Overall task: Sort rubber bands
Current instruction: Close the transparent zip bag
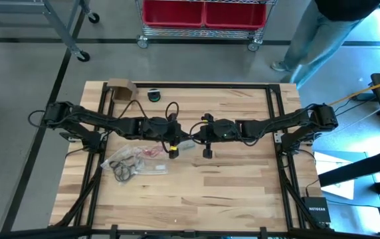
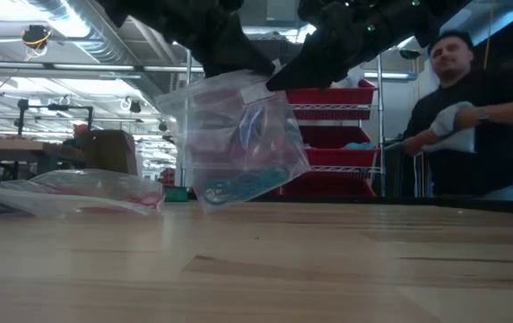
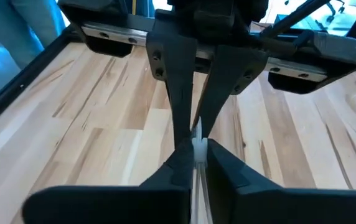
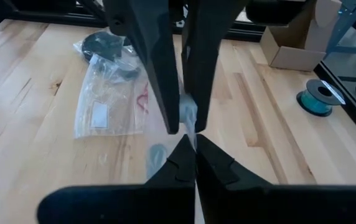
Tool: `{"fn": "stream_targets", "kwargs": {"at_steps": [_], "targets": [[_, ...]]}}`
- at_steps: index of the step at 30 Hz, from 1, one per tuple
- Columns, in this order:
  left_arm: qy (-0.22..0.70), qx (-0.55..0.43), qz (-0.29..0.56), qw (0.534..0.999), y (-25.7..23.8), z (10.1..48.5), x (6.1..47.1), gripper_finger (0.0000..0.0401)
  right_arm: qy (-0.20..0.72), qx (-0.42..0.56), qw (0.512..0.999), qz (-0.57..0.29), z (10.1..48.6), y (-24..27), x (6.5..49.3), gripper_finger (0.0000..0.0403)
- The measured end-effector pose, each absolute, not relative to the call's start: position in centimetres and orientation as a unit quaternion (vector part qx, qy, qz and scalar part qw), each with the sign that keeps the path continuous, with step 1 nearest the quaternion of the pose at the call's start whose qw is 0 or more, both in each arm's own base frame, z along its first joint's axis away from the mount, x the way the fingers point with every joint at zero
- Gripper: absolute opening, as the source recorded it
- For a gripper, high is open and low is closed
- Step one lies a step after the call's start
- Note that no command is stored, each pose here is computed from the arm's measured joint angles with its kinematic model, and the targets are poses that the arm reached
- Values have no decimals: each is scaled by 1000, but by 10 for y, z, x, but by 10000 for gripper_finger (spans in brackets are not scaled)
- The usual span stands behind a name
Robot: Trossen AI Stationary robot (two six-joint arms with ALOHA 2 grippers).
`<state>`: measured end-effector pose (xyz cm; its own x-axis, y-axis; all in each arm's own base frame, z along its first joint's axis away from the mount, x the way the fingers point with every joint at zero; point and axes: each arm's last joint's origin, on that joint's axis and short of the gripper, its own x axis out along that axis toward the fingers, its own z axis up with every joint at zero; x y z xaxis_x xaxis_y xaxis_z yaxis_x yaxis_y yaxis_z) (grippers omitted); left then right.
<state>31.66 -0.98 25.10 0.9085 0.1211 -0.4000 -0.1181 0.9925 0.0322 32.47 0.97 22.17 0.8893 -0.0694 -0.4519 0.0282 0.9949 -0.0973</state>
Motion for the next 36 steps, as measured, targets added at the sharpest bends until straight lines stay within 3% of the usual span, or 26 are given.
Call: {"fn": "stream_targets", "kwargs": {"at_steps": [19, 29, 36], "targets": [[248, 4, 64, 967, -9, 244, 312, 18, 234, -5, 972, -22, 222, 11, 325, 5], [249, 12, 68, 966, -5, 243, 312, 16, 230, -14, 973, -10, 230, 11, 328, 77], [248, 13, 68, 966, -5, 243, 313, 16, 230, -15, 973, -9, 238, 11, 331, 87]]}}
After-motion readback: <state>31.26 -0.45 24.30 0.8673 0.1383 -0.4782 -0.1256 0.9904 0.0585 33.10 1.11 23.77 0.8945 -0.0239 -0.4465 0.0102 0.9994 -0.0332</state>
